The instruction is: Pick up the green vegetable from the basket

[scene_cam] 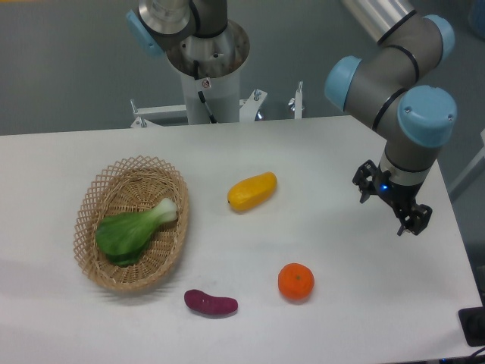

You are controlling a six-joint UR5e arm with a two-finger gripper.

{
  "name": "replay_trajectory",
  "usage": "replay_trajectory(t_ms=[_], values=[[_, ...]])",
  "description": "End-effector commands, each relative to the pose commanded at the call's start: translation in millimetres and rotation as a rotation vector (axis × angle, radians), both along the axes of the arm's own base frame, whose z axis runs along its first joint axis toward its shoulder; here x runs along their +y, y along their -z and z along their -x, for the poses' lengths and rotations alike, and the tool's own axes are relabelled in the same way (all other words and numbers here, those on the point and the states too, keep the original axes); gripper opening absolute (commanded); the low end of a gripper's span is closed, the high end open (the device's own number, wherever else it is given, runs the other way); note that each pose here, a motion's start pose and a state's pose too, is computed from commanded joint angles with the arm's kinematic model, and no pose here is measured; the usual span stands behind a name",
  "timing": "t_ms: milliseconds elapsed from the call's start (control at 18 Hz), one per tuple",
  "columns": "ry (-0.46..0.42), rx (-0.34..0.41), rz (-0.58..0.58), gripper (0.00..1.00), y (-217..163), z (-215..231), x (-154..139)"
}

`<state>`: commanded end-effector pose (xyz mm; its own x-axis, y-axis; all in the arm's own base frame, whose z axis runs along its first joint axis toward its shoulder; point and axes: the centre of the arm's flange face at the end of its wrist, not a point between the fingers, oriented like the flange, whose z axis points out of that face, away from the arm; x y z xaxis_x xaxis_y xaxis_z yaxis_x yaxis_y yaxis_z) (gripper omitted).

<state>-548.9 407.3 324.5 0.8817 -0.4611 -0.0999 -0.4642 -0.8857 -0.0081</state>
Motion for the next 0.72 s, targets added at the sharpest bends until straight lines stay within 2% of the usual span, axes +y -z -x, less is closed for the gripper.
replay_trajectory(t_ms=[722], values=[[0.004, -0.005, -0.003, 1.0, 1.2, -5.1, 4.9]])
